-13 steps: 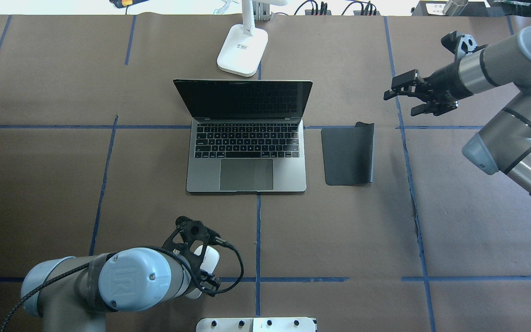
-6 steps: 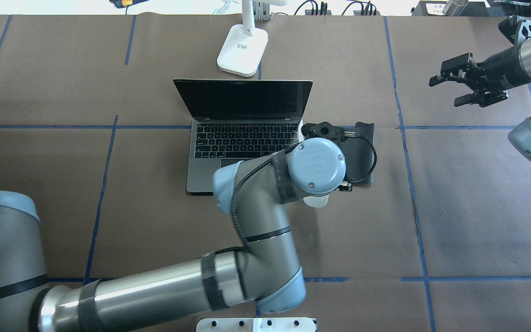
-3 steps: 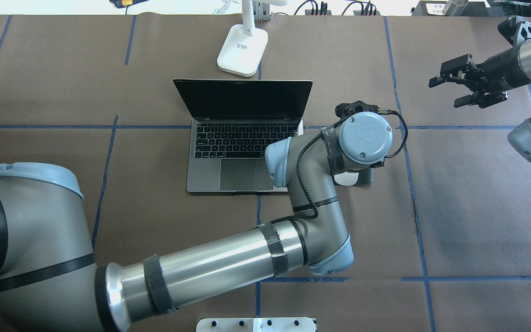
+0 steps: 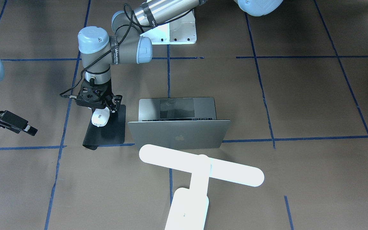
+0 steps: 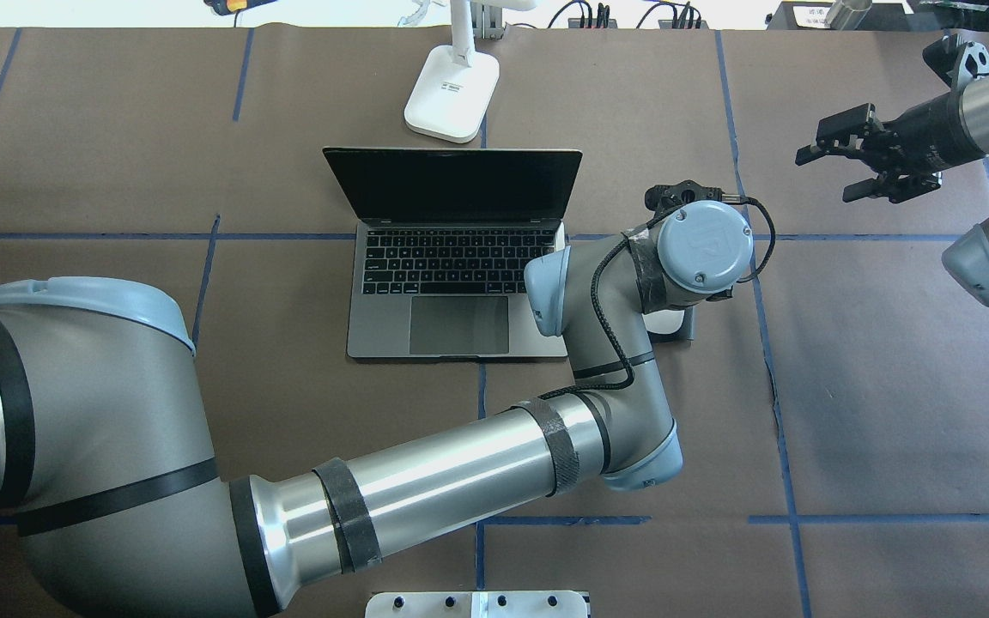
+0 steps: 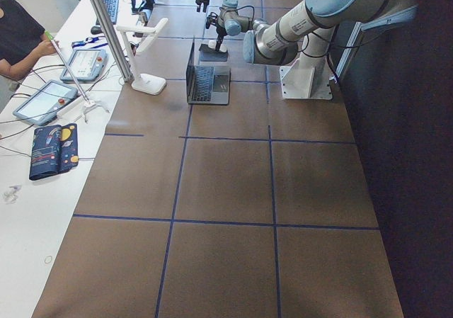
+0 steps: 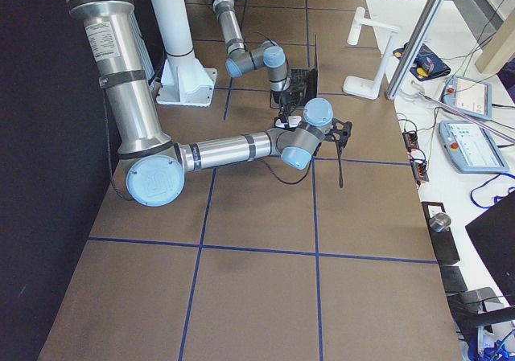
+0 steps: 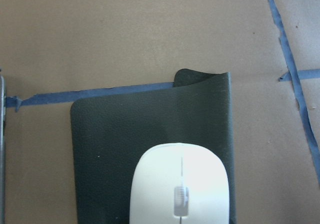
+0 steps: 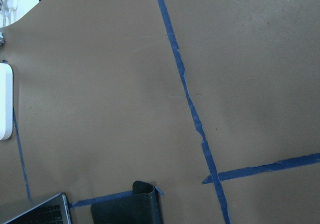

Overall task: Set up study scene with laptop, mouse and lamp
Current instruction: 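Carry the white mouse with the left gripper over the black mouse pad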

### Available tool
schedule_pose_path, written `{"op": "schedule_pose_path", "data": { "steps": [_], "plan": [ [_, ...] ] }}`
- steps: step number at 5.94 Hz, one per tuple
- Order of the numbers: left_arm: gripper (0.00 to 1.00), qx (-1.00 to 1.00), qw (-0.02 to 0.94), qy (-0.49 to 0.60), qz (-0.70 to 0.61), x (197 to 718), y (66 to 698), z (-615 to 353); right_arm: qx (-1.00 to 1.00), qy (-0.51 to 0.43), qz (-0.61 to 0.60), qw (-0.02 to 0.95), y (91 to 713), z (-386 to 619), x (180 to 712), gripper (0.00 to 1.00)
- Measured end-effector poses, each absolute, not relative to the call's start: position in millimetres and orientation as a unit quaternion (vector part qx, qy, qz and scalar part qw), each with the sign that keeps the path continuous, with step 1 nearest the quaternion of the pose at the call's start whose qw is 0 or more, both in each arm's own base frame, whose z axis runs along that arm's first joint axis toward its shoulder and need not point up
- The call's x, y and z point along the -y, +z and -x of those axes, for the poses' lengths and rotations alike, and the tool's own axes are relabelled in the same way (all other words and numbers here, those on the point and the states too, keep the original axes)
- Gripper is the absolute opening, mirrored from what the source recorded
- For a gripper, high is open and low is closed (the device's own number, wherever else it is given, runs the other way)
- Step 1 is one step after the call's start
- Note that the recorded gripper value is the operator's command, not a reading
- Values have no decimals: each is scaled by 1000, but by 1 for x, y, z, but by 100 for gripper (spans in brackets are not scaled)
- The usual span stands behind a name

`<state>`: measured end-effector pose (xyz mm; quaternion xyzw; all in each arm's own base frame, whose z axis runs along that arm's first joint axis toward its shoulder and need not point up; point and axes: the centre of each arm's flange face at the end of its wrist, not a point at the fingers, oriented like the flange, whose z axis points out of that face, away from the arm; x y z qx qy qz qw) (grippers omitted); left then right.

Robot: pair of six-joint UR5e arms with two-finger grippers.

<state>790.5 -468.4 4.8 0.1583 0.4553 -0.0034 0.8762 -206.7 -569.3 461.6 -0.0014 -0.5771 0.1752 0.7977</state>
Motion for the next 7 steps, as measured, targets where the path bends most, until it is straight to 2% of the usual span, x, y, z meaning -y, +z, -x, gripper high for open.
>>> {"op": "schedule_pose_path", "data": {
  "steps": [1,3,5,7],
  "plan": [
    [50,-453,876,-13,-166,479,8,-788,577,174,2,798,461,208,569,100],
    [84,-455,873,-28,-172,496,16,-783,578,173,2,798,460,210,569,100],
    [98,-457,873,-37,-168,497,24,-786,578,172,2,798,459,211,569,100],
    [100,-462,871,-46,-163,495,19,-787,580,170,2,797,456,212,569,100]
  ]
}}
